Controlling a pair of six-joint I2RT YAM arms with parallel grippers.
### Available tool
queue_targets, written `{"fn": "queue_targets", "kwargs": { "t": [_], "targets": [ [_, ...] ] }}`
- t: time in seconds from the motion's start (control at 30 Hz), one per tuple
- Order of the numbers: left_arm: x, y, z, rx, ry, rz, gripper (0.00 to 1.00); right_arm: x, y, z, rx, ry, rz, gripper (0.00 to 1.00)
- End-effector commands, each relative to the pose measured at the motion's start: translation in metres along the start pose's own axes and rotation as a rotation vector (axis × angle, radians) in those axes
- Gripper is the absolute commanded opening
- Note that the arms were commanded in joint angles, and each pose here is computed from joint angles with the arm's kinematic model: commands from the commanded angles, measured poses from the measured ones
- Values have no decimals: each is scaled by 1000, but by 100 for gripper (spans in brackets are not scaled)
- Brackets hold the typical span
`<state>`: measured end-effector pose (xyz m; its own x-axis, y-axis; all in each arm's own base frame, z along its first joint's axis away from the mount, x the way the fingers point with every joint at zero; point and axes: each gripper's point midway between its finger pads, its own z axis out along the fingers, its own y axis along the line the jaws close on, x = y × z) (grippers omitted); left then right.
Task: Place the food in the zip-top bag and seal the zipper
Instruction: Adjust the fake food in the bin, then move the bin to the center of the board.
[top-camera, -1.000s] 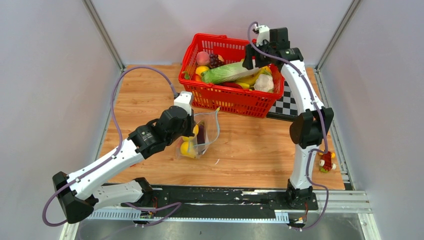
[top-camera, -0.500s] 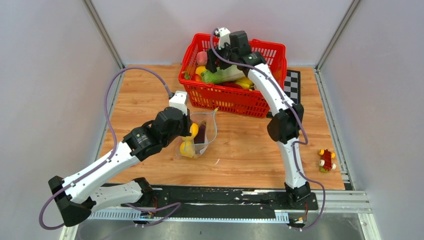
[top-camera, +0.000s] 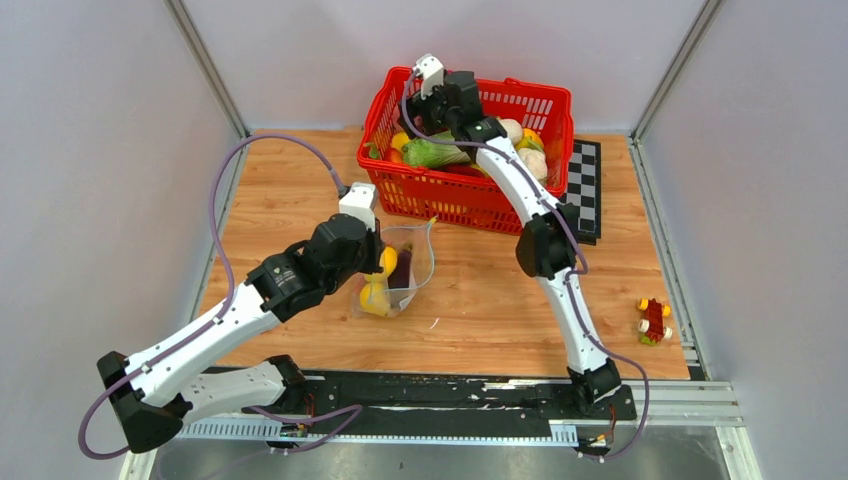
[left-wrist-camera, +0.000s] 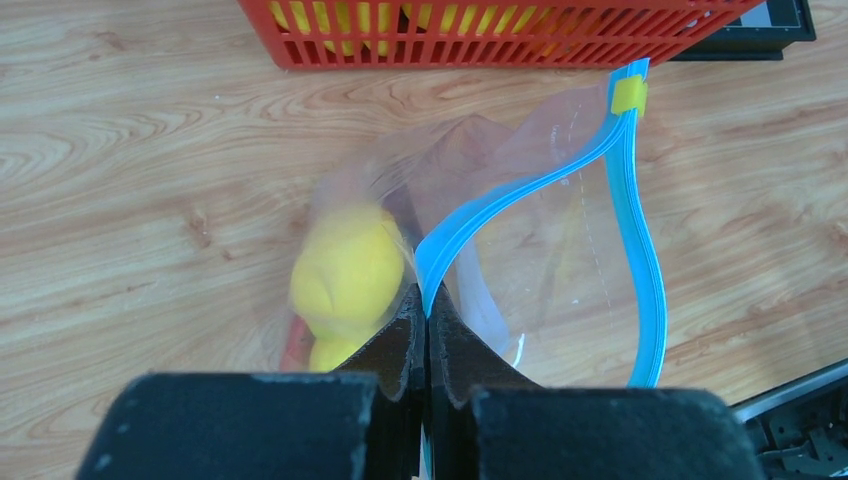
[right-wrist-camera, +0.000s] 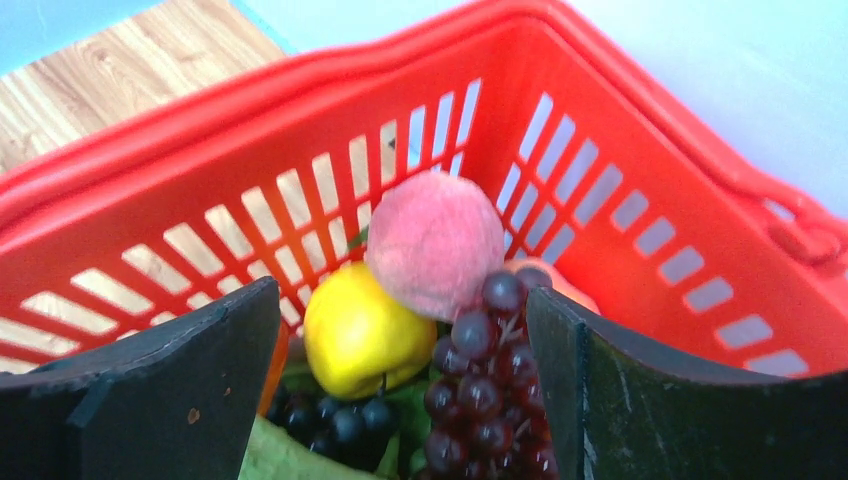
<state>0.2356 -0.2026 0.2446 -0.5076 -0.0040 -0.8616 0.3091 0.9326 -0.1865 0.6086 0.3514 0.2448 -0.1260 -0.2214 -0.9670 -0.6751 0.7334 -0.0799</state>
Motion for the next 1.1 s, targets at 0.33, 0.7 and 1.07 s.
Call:
{"fn": "queue_targets", "kwargs": {
  "t": [0.33, 0.7, 1.07],
  "targets": [
    [-17, 8, -6, -51, -36, 13, 0, 48, -2, 26, -12, 42, -37, 87],
    [-18, 21, -13, -101, -54, 21, 0, 89, 34, -86, -100, 319, -30, 89],
    [-16, 26, -17, -108, -62, 17, 0, 175, 80, -189, -200, 550, 26, 91]
  ]
}}
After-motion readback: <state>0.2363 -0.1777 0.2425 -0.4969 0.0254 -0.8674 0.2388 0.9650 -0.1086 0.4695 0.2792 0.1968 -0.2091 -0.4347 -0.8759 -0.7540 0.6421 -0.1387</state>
